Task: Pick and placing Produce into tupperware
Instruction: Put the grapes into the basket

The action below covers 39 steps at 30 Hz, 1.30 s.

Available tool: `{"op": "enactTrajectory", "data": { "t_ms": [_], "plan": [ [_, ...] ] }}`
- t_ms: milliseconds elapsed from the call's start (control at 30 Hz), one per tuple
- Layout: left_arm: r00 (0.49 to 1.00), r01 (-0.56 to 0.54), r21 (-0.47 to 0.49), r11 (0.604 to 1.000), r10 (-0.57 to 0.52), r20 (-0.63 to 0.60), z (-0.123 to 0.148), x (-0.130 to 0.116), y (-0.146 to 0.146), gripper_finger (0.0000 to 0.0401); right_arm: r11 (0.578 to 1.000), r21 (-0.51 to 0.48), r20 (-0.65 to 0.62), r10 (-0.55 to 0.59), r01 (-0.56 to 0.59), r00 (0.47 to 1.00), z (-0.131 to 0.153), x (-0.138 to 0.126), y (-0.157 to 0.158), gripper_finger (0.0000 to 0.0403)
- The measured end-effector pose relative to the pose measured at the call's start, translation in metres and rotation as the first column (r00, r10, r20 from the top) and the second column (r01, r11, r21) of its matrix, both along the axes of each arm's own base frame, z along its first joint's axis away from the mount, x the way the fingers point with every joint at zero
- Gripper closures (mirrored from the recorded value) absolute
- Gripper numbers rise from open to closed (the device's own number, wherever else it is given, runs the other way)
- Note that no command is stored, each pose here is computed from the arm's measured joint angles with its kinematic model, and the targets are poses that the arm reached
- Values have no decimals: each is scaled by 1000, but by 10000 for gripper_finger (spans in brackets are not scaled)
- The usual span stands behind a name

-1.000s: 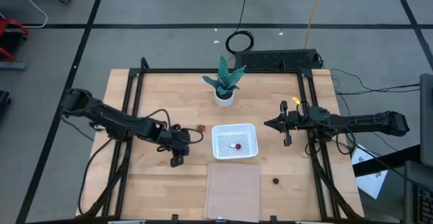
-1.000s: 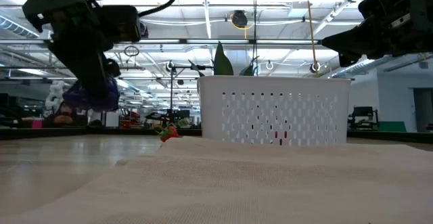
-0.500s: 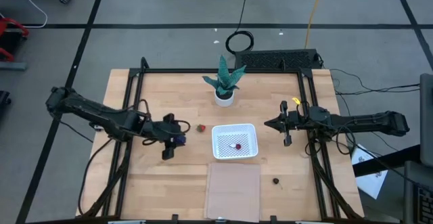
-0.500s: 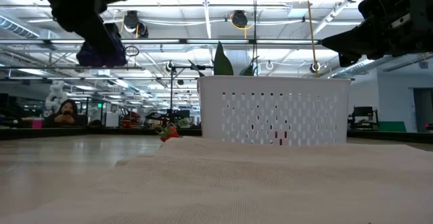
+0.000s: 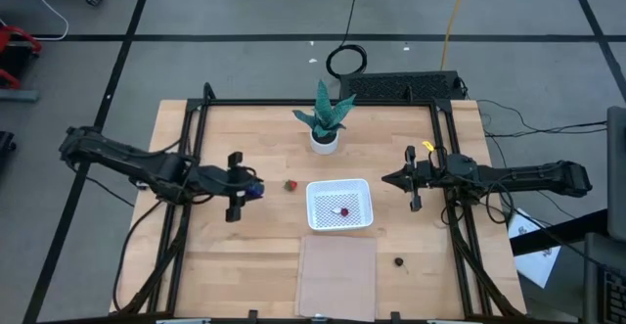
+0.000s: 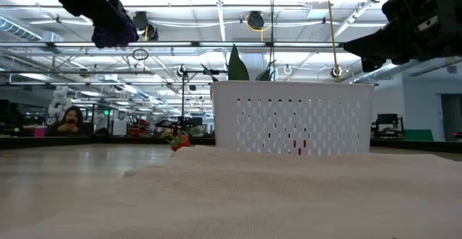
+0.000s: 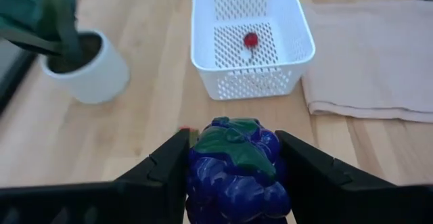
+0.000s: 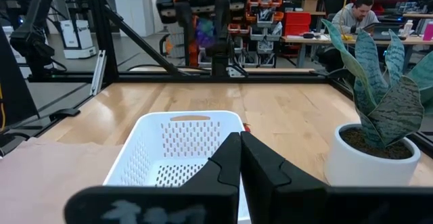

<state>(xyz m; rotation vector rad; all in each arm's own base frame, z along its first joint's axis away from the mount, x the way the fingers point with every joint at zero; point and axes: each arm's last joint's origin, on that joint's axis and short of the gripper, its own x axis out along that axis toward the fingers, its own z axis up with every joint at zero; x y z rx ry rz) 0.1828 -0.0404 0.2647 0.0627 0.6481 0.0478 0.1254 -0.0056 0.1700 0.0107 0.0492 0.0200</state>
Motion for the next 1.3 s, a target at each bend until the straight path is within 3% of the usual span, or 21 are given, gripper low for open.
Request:
{"op": "enactTrajectory", "data": {
  "t_ms": [167,400,700,1000,1300],
  "plan": [
    [998,3,30,1000,-5,56,7,-9,3,217,1000,0,0,0,0,1000,0,0,0,403],
    [988,-26,35,999,21,155,-4,-21,7,217,1000,0,0,0,0,1000,0,0,0,403],
    [878,149,55,987,-158,452,-42,-22,3,217,1000,0,2,0,0,1000,0,0,0,403],
    [839,157,33,987,-151,523,-67,-26,11,217,1000,0,4,0,0,1000,0,0,0,403],
    [867,-38,-138,990,101,487,-74,-19,27,217,1000,-1,9,0,0,1000,1,0,0,403]
  ]
}}
